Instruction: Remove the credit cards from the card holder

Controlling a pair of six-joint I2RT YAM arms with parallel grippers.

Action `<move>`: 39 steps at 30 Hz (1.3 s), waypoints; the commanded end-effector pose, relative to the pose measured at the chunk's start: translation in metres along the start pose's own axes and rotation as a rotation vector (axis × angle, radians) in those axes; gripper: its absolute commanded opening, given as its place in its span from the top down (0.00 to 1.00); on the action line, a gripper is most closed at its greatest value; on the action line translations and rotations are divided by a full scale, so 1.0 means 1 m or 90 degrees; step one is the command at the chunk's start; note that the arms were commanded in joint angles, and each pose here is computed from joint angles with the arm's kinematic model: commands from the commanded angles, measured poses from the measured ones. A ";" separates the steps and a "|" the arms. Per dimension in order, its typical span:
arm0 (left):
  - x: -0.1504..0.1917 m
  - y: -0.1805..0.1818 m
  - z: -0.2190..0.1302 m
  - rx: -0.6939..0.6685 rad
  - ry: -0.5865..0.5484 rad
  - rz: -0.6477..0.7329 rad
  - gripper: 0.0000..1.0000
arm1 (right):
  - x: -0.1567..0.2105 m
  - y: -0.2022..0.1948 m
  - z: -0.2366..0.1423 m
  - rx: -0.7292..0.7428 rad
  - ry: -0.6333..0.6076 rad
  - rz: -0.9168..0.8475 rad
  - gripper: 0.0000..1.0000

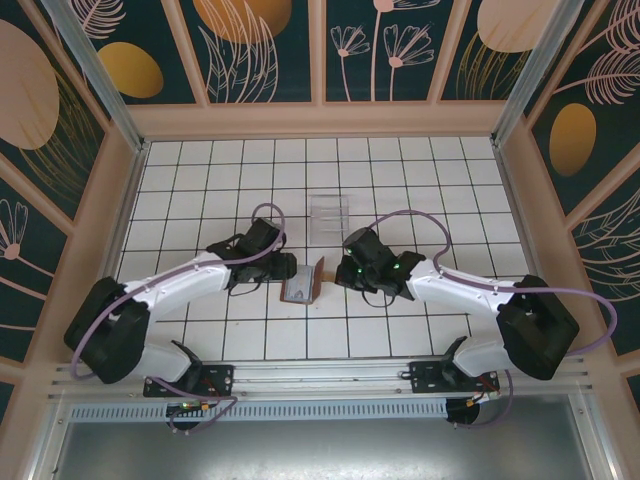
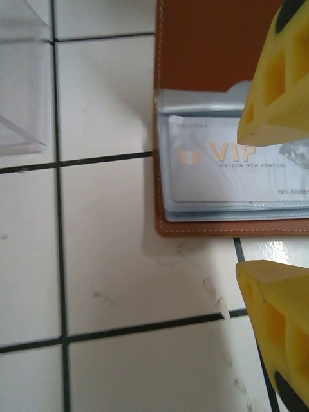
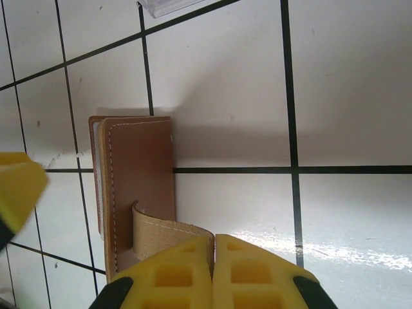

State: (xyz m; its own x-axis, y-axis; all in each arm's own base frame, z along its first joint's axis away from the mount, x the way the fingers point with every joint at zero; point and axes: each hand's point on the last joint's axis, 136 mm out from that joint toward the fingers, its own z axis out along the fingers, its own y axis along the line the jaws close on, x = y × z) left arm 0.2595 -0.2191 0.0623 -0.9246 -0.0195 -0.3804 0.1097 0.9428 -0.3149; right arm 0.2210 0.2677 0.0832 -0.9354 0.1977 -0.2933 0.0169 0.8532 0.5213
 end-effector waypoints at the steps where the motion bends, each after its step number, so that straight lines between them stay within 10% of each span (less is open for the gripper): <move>1: 0.009 -0.005 0.012 -0.013 0.032 0.025 0.48 | 0.000 -0.013 0.002 0.023 -0.008 0.000 1.00; 39: 0.082 -0.018 0.041 0.037 0.154 0.015 0.64 | 0.005 -0.126 -0.003 0.243 -0.014 -0.012 0.96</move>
State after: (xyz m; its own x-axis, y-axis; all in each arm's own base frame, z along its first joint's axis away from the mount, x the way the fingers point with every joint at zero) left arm 0.2191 -0.2681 0.0206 -0.9633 0.0784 -0.2567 0.1821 0.8935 -0.4105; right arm 0.2112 0.1855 0.0217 -0.9347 0.2116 -0.2855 0.1191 0.9435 0.3092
